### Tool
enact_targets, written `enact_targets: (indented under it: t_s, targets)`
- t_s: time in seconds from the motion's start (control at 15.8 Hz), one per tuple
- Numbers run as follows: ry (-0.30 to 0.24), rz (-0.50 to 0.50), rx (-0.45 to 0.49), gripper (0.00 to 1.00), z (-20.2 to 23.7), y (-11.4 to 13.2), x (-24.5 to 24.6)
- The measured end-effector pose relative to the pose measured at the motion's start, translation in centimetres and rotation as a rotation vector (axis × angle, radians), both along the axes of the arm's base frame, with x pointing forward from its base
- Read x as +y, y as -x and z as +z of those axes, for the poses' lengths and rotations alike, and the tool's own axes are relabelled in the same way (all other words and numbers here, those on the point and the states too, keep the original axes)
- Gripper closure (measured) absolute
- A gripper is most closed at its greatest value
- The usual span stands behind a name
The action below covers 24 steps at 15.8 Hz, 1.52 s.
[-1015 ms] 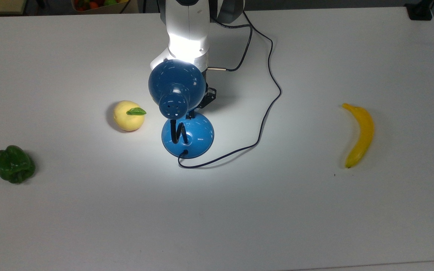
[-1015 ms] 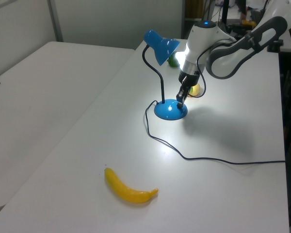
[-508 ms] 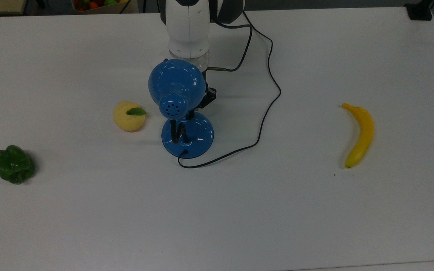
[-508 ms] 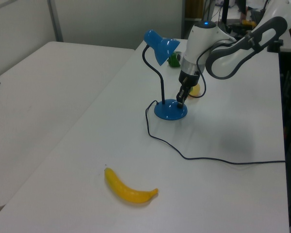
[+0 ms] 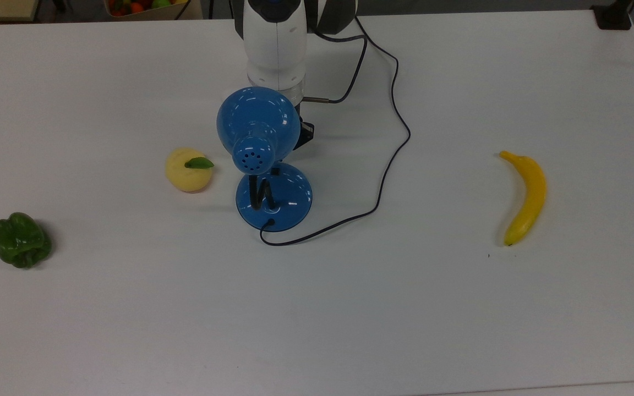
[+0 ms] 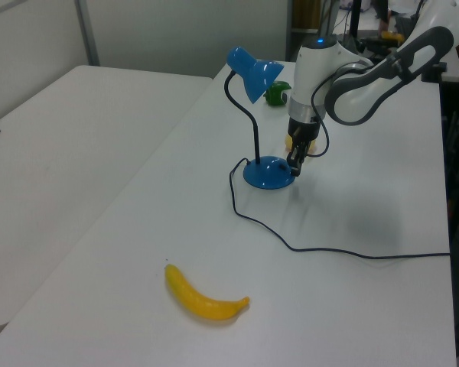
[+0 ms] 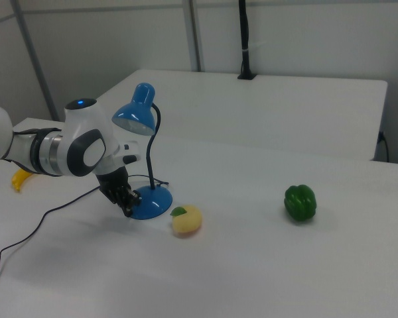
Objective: Turn off lamp
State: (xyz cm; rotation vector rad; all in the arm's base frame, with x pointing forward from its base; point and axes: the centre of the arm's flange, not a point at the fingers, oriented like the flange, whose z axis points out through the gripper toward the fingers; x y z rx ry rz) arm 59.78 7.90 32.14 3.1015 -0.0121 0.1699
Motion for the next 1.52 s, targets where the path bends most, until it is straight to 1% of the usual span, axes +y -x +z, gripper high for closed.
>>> enact_targets:
  t_s: [0.19,0.38,0.57,0.7,0.89,1.08,1.27,1.52]
  targets:
    - [0.014,-0.002,0.05,0.99,0.7,0.6,-0.2]
    - [0.031,-0.006,0.103,0.99,2.9,1.6,-0.5]
    - [0.055,-0.013,0.152,0.99,6.9,2.5,-0.8]
    - [0.067,-0.025,0.18,0.99,10.7,2.8,-1.2]
    - [0.069,-0.041,0.16,0.99,16.8,2.3,-1.8]
    - [0.073,0.003,0.169,0.99,21.7,2.2,-3.4]
    - [0.072,0.034,0.158,0.99,25.1,2.2,-4.8]
    - [0.071,0.069,0.136,0.99,27.5,2.6,-6.0]
